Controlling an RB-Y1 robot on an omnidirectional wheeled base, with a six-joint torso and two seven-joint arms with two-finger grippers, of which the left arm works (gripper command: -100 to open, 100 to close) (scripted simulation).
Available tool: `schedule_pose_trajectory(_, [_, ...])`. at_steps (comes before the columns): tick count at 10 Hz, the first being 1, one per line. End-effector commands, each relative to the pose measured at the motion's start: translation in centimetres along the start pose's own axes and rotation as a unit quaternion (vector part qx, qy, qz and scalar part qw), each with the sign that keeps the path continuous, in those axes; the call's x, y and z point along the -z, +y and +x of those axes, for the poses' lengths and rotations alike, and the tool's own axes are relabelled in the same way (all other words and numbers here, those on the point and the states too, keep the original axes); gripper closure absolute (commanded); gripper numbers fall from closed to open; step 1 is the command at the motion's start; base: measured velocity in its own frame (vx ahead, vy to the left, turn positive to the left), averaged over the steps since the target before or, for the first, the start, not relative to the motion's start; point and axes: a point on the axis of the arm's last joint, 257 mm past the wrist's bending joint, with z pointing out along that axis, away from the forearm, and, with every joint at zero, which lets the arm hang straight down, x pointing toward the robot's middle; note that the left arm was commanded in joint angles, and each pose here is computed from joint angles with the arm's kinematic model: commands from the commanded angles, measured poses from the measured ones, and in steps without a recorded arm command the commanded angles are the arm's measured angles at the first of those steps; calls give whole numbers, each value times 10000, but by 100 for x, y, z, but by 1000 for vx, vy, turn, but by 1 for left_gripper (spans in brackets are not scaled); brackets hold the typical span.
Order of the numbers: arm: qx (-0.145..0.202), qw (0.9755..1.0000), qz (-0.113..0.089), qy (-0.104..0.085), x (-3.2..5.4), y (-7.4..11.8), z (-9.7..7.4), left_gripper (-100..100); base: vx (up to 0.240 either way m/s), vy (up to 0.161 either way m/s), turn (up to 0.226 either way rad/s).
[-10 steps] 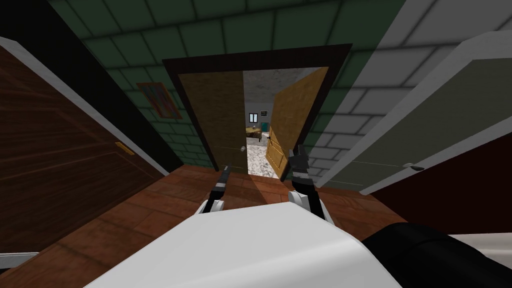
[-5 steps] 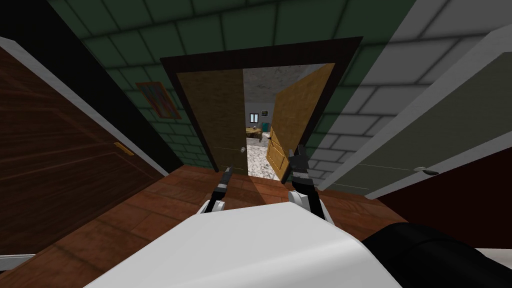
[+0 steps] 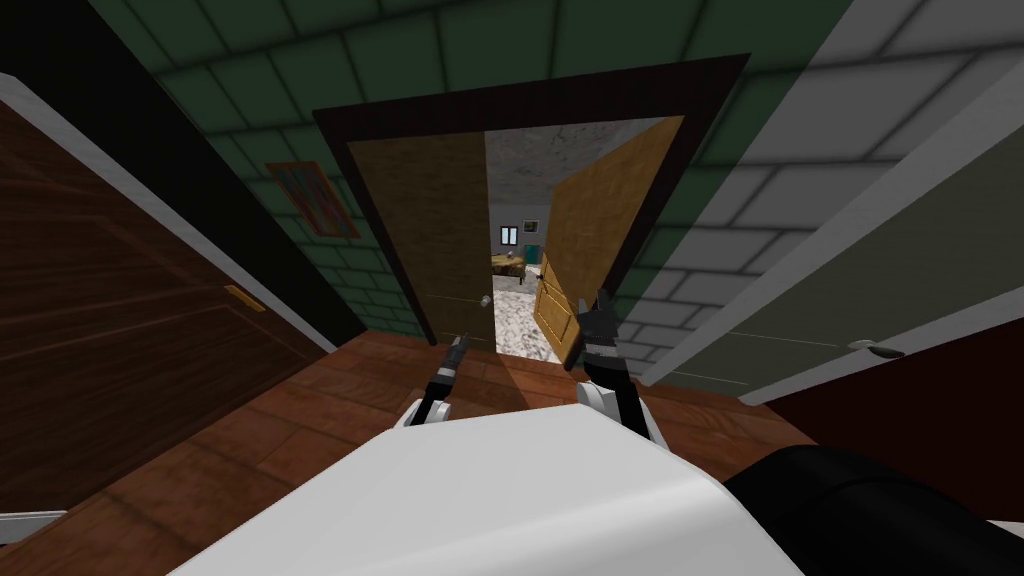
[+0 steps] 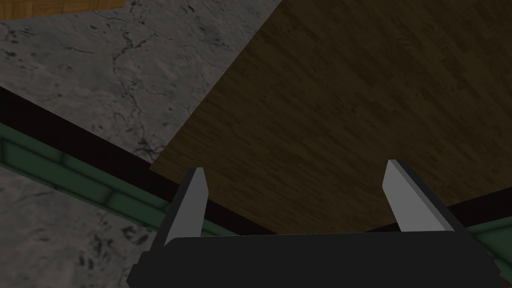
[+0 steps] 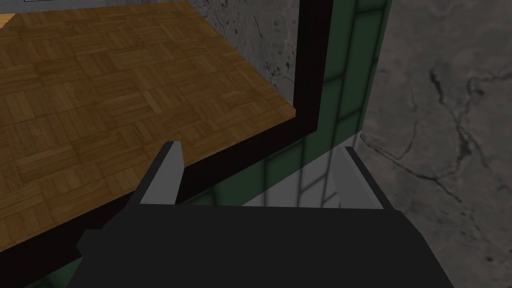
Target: Push the door open
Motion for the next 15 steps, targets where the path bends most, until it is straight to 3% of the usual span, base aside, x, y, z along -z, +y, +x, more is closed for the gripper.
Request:
schedule_pose_trajectory(1, [-189,9998,10,86,5,41,85,-100,75,-19,30])
schedule_pose_trajectory(8, [-813,9958,-28,426,53,264,334,-100,83,-22,22])
schedule_pose_trajectory(12, [-1313,9893,-8,637,77,406,453,-100,76,-21,25])
schedule_pose_trajectory(15, [-1684,9824,-24,813,123,541,530,-100,98,-33,28])
